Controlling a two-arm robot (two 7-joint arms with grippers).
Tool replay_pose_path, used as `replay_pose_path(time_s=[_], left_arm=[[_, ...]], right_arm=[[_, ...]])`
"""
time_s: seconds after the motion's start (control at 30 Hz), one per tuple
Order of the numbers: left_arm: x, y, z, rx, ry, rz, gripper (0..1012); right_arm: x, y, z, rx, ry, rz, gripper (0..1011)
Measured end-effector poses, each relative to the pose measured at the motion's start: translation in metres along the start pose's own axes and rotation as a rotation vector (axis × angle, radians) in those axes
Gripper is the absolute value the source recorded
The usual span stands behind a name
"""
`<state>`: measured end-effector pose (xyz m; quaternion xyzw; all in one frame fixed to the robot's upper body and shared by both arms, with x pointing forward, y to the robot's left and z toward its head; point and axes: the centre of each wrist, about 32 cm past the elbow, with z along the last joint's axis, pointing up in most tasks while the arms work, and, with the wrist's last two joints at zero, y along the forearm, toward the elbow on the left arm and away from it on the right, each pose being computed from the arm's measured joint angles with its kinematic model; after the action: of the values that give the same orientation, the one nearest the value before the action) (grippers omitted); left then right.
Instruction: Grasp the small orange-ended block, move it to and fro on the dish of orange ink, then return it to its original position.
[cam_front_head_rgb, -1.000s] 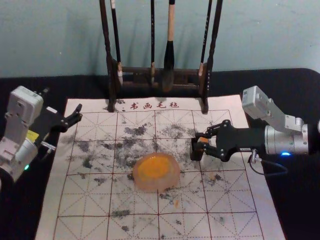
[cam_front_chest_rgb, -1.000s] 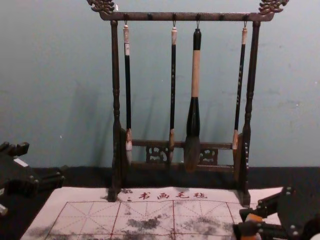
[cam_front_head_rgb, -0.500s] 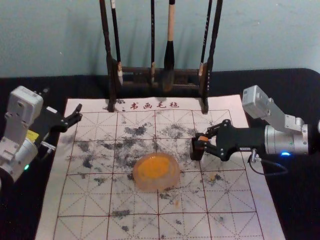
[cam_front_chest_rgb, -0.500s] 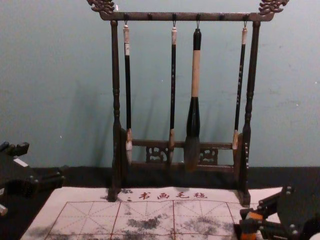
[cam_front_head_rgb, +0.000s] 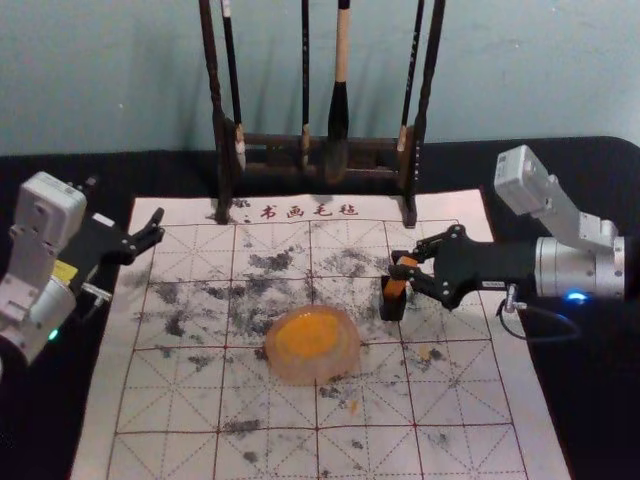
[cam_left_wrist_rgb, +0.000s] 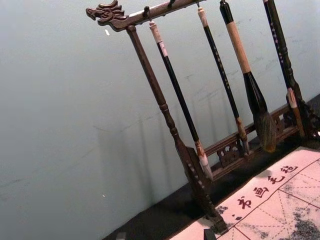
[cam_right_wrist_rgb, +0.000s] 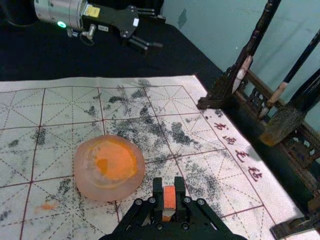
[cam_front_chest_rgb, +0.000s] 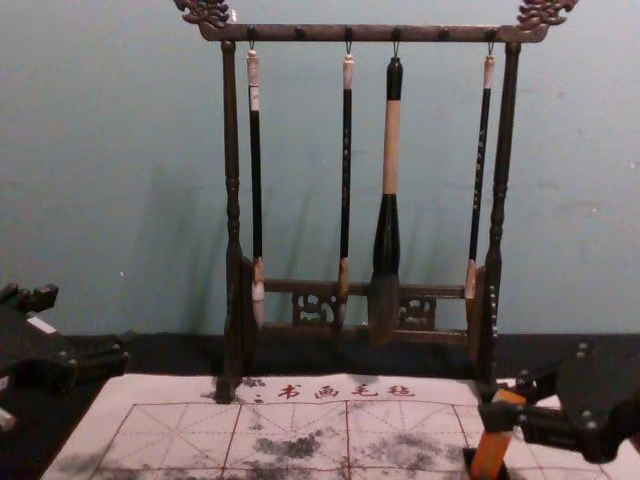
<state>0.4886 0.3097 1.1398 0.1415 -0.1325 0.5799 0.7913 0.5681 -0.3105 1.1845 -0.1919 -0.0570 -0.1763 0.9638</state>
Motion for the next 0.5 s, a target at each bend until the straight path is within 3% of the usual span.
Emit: replay_pose_path(time_s=[0.5], left_arm=[[0.0000,0.0000,0.0000,0.000,0.000,0.000,1001]], right_arm=[[0.004,-0.012,0.032,0.031,-0.038,0.002,133]])
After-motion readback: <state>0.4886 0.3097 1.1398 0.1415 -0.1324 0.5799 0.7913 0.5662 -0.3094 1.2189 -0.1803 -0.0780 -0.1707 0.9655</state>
